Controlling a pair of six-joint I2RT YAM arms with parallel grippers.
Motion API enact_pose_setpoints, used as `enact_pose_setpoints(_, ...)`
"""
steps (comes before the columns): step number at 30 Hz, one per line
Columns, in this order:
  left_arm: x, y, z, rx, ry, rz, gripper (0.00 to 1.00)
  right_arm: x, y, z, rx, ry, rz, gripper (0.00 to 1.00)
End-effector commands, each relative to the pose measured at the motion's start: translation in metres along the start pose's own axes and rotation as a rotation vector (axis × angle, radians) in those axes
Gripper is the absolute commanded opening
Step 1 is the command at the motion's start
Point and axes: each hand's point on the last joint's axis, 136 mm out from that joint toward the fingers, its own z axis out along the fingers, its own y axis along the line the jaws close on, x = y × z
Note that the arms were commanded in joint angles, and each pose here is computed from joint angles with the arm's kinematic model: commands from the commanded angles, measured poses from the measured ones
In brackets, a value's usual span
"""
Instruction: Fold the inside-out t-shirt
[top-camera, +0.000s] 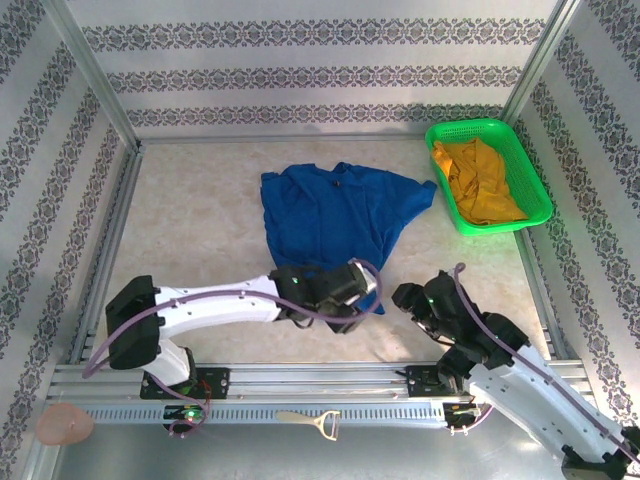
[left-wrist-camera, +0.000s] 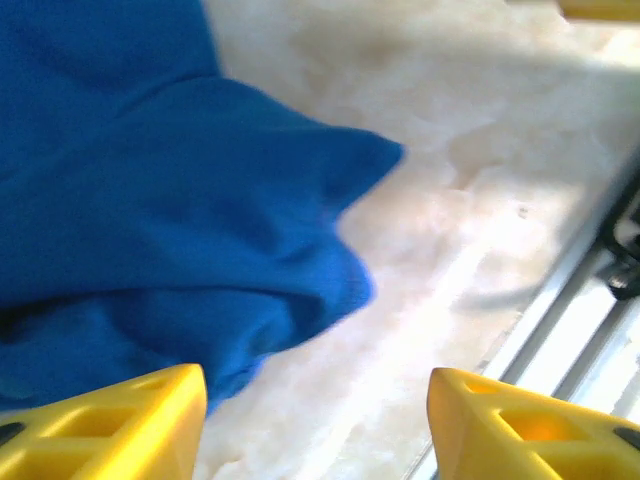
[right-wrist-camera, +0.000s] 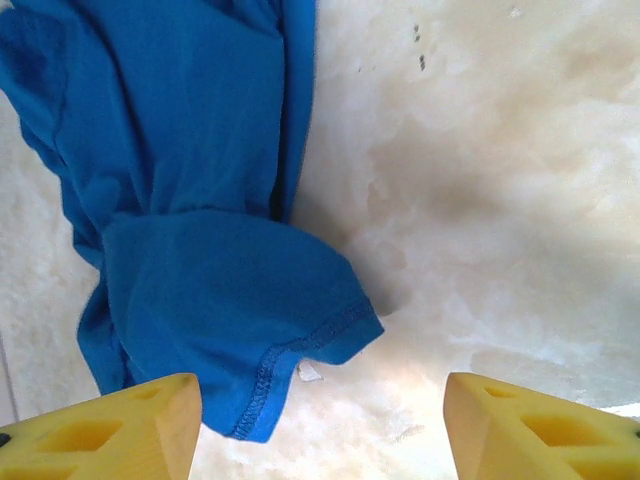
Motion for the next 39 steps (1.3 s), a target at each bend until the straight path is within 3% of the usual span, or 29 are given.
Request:
enact_pose_setpoints(1, -0.006, -0.015, 0.013, -0.075, -0.024, 0.135, 0.63, -0.006, -0.031, -0.001, 0.087, -0.045, 0.066, 0.66)
enact_pose_setpoints(8, 0.002, -0.001, 0.038, -0.212, -0.017, 0.217, 0.66, -0.006, -0.041, -0.004, 0.086, -0.039, 0.131, 0.66)
enact_pose_setpoints(17, 0.004, 0.001, 0.066, -0.258, 0.006, 0.283, 0.66, -0.009, -0.031, 0.002, 0.083, -0.027, 0.129, 0.66)
enact_pose_setpoints(19, 0.001, 0.007, 0.07, -0.292, 0.001, 0.287, 0.5, -0.009, -0.028, 0.003, 0.079, -0.021, 0.128, 0.66)
enact_pose_setpoints(21, -0.007, 0.011, 0.067, -0.321, -0.021, 0.29, 0.15, -0.008, -0.025, 0.004, 0.073, -0.012, 0.122, 0.66)
enact_pose_setpoints(23, -0.021, 0.016, 0.057, -0.33, -0.053, 0.278, 0.0, -0.008, -0.023, 0.004, 0.065, -0.004, 0.115, 0.66)
enact_pose_setpoints(31, -0.083, 0.022, -0.044, -0.155, -0.202, 0.116, 0.0, -0.001, -0.004, 0.011, -0.027, 0.048, 0.073, 0.67)
enact_pose_setpoints(39, -0.1, 0.05, -0.118, -0.066, -0.329, -0.085, 0.0, 0.01, 0.042, 0.011, -0.219, 0.092, -0.051, 0.66)
